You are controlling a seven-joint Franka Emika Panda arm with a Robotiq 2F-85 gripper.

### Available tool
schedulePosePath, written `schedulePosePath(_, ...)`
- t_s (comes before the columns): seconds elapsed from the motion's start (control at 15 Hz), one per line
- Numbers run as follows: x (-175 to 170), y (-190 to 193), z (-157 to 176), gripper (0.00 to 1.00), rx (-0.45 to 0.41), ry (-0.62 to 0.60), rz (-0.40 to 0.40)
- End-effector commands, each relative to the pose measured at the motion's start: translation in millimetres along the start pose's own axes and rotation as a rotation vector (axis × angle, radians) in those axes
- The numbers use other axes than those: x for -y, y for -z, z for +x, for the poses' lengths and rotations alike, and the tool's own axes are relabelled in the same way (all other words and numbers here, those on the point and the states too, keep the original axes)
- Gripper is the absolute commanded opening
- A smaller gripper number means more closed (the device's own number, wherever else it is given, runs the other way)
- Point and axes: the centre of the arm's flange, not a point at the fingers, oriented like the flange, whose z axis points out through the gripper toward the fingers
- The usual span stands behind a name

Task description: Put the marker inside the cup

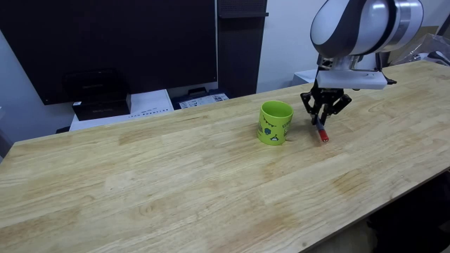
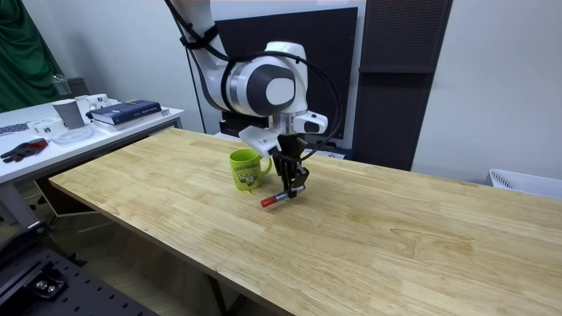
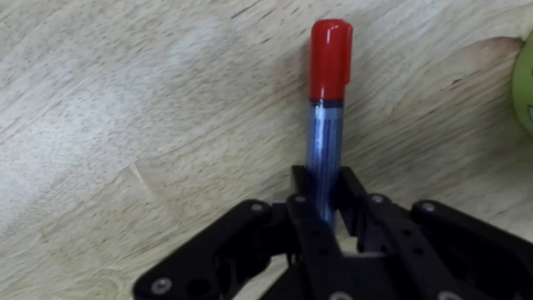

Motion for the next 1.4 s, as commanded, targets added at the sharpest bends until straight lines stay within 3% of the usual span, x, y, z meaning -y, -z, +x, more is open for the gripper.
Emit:
schedulePosePath(0.0, 5, 56, -1, 0.05, 0.027, -0.002, -0.002)
schedulePosePath(0.33, 31, 126, -4, 0.05, 0.247, -0.007, -0.012)
schedulePosePath(0.67, 77, 168, -5, 0.05, 0.417, 0.066, -0.029)
schedulePosePath(1.07, 143, 147, 10, 0.05, 0.503, 0.169, -0.005)
schedulePosePath(1.33, 160, 125, 9, 0.05, 0.557, 0.173, 0.01)
